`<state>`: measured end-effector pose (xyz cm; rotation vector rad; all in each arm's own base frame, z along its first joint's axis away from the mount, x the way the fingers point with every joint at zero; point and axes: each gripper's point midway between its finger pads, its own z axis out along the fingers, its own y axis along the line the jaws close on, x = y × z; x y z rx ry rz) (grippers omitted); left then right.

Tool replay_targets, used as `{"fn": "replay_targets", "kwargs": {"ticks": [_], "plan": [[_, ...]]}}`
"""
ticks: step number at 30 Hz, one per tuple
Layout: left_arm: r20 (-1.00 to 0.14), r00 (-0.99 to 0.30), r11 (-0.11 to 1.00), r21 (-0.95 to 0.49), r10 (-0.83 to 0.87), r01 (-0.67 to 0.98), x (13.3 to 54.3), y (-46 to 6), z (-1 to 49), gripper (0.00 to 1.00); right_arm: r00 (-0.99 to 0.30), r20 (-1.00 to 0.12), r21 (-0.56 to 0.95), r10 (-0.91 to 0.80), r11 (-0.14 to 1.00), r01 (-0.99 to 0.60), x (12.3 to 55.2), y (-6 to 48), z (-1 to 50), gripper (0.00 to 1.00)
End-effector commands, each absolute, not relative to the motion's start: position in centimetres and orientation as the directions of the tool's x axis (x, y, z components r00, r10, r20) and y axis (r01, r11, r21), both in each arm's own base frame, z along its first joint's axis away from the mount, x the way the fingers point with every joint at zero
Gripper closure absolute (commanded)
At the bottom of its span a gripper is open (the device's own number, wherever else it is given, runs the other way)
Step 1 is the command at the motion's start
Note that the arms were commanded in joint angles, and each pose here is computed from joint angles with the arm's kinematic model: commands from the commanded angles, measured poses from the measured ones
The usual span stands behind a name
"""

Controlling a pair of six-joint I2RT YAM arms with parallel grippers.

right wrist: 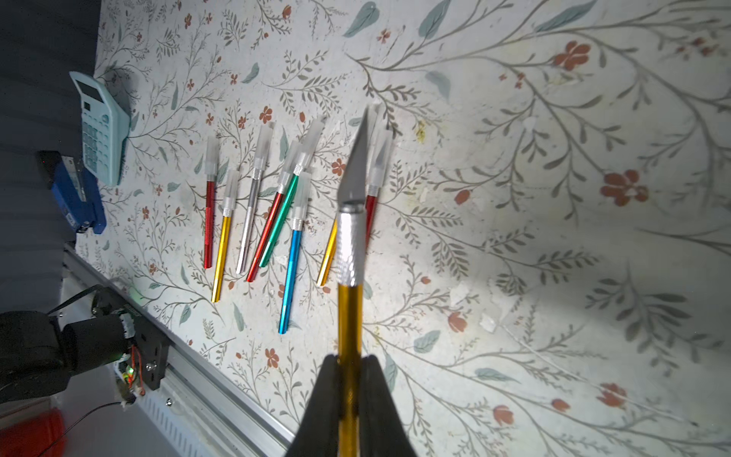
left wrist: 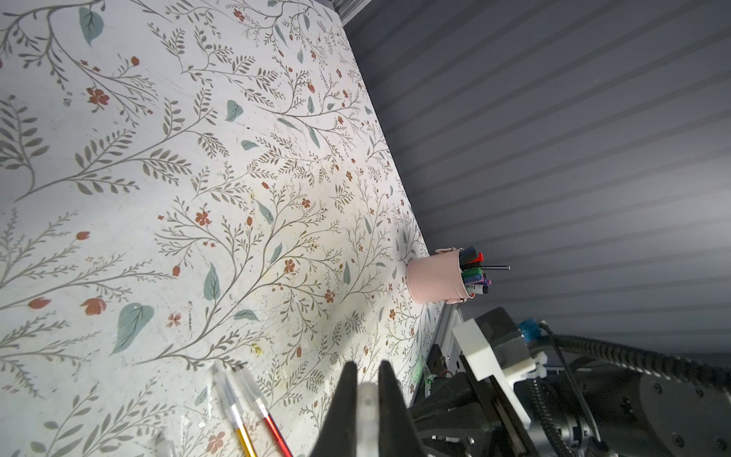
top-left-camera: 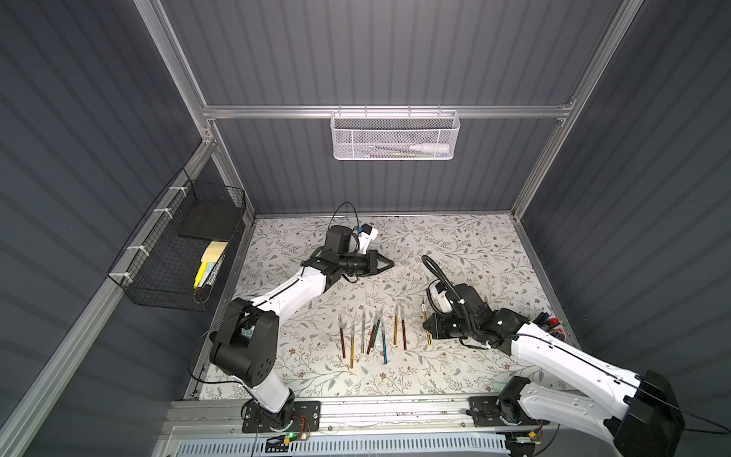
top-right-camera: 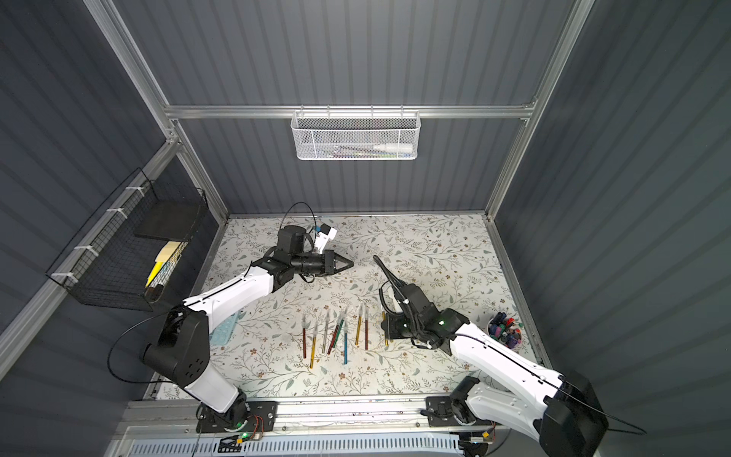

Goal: Remove protective caps from carving knives
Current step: Place the protective sleeve at the center of the board.

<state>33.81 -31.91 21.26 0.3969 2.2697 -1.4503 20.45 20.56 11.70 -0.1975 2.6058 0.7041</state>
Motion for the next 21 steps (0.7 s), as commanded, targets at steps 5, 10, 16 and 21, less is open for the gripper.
{"fn": "replay_targets", "kwargs": {"ticks": [5,10,16,21], "plan": [[-0.516,-0.855,0.441,-0.759,0.041,0.479,32.6,-32.0,21.6,1.00,-0.874,-0.484,0.328,-0.044,0.917,-0.228,23.3,17.9,11.8,1.00],[-0.508,-0.859,0.468,-0.747,0.055,0.472,32.4,-32.8,20.7,1.00,-0.878,-0.477,0.279,-0.034,0.942,-0.188,25.4,16.5,11.0,1.00],[-0.502,-0.862,0.489,-0.736,0.067,0.467,32.6,-33.9,20.0,1.00,-0.892,-0.451,0.282,-0.011,0.947,-0.154,27.8,15.0,10.3,1.00],[-0.497,-0.864,0.511,-0.722,0.085,0.466,32.8,-35.5,19.0,1.00,-0.907,-0.419,0.309,0.042,0.946,-0.098,29.6,13.3,9.7,1.00]]}}
